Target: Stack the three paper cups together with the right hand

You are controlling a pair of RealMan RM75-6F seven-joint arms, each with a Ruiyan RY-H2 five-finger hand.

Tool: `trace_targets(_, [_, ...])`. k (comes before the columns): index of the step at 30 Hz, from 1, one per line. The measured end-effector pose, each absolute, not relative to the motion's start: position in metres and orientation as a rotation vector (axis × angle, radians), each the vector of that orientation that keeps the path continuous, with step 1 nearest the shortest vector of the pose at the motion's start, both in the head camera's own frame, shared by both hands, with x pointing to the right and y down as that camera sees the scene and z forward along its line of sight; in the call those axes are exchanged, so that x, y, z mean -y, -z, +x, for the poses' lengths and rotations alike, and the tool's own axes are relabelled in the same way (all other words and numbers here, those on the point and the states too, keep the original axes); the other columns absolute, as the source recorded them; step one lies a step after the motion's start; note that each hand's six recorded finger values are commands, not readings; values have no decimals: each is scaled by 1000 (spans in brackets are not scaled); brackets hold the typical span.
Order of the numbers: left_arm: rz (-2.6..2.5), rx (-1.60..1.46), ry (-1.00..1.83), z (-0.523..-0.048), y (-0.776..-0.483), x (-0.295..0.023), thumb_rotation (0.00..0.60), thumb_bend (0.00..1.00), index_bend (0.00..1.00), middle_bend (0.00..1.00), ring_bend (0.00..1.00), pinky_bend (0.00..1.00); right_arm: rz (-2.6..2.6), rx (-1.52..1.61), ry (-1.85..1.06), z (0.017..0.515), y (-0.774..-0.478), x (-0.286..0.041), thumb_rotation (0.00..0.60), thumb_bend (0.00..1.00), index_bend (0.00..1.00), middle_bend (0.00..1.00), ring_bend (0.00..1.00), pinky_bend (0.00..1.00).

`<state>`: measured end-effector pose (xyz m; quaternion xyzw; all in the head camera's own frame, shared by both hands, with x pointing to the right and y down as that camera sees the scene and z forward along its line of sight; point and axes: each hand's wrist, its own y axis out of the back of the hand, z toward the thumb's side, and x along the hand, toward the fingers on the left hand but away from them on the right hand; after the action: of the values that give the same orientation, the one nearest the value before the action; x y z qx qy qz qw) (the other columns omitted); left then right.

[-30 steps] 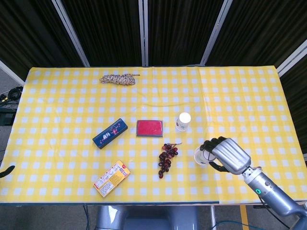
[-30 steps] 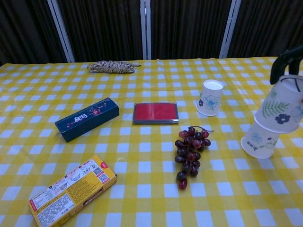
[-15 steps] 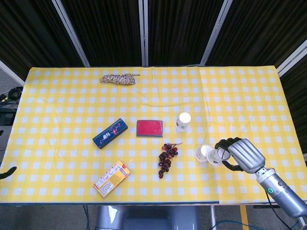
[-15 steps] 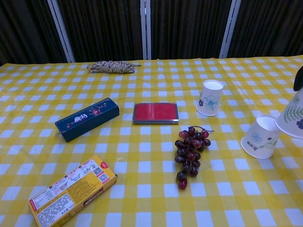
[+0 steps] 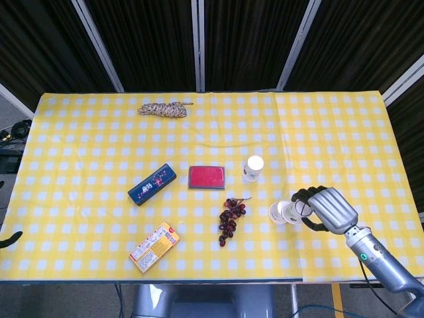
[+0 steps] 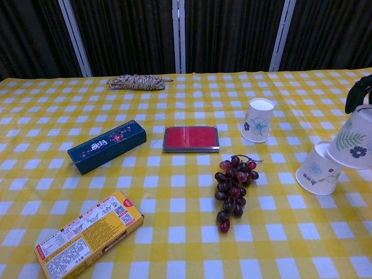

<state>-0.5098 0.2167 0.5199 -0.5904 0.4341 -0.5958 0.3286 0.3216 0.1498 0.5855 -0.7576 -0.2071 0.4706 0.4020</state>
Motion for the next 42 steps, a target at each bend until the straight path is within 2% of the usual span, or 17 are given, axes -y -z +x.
trace_targets(10, [-1553,-1148,1559,-512,-518,-217,600,0,0,0,0,0,-1870,502,-1176,310,-589,-143,600,377,361,383,396,474])
trace_targets(13, [-1554,-1146,1561,-512,-519,-216,600,0,0,0,0,0,-1862,499,-1182,308,-591,-142,600,376,342,352,386,473])
trace_targets(14, [-1554,-1145,1561,-512,-519,-216,600,0,0,0,0,0,-1865,495,-1185,307,-591,-142,600,376,316,306,358,466])
trace_targets(16, [-1556,-1146,1561,-512,-519,-216,600,0,0,0,0,0,-1880,480,-1199,307,-594,-144,600,366,198,165,247,400])
trace_targets(18, [-1557,-1146,1561,-512,-519,-216,600,0,0,0,0,0,-1902,460,-1220,307,-595,-147,600,345,104,77,172,334])
trace_targets(23, [-1559,-1146,1564,-512,-520,-216,600,0,0,0,0,0,-1958,417,-1252,305,-591,-152,600,155,2,0,56,208])
trace_targets(27, [-1559,-1144,1563,-512,-520,-216,600,0,0,0,0,0,-1954,416,-1244,304,-586,-150,600,122,0,0,35,152])
trace_targets(33, [-1554,-1149,1561,-512,-519,-216,600,0,0,0,0,0,-1920,475,-1208,300,-577,-135,600,123,39,4,34,147])
trace_targets(42, [-1557,-1147,1563,-511,-521,-215,600,0,0,0,0,0,-1919,525,-1215,278,-589,-84,600,127,116,81,42,172])
